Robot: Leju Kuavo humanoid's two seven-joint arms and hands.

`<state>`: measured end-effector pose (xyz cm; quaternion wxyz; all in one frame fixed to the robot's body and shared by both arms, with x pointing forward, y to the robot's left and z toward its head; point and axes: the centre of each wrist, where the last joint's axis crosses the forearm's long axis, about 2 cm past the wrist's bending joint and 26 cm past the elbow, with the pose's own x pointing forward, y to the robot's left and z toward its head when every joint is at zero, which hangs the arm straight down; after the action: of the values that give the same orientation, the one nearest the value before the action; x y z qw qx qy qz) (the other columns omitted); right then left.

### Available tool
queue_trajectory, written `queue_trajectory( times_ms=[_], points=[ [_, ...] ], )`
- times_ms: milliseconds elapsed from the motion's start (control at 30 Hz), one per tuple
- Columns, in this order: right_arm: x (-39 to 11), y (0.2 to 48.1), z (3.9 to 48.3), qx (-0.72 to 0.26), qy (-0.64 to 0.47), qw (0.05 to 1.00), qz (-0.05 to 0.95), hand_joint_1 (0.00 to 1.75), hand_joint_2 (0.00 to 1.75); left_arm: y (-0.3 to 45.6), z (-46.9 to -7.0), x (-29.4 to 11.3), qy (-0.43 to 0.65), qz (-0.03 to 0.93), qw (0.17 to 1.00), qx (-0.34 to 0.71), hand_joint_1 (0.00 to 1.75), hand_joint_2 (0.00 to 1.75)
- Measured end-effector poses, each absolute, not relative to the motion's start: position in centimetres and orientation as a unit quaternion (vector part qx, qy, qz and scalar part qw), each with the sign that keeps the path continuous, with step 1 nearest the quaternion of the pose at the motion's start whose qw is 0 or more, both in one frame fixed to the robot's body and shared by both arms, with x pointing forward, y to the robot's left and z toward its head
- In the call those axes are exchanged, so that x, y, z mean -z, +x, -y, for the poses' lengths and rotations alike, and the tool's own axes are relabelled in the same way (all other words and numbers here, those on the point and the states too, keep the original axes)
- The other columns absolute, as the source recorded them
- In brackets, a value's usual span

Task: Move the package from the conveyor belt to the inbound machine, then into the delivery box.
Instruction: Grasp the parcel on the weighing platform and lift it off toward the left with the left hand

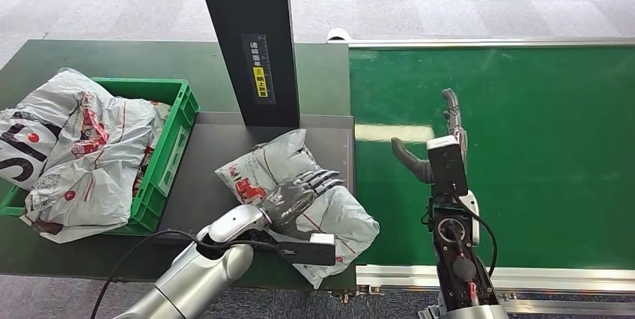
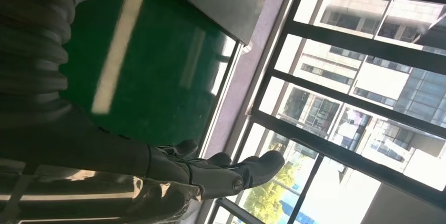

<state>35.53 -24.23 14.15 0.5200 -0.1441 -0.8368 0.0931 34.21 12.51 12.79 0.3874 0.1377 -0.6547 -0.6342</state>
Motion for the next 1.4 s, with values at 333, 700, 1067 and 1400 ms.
queue_trajectory(
  times_ms=[333, 700, 1067, 1400],
  points=[
    [-13.2, 34.5, 24.7, -0.098, -0.150, 0.532, 0.828, 0.00, 1.75, 34.9, -12.6, -12.1, 0.146, 0.620, 0.384, 0.668, 1.36, 1.75],
    [-12.8, 33.7, 24.7, -0.111, -0.151, 0.531, 0.826, 0.00, 1.75, 35.1, -12.9, -12.1, 0.135, 0.617, 0.379, 0.676, 1.75, 1.75],
    [-13.0, 33.4, 24.9, -0.118, -0.150, 0.528, 0.827, 0.00, 1.75, 34.9, -13.2, -12.2, 0.124, 0.657, 0.350, 0.656, 1.75, 1.75],
    [-13.1, 33.3, 25.1, -0.119, -0.151, 0.526, 0.829, 0.00, 1.75, 34.3, -13.6, -12.1, 0.123, 0.674, 0.336, 0.646, 1.75, 1.75]
  ],
)
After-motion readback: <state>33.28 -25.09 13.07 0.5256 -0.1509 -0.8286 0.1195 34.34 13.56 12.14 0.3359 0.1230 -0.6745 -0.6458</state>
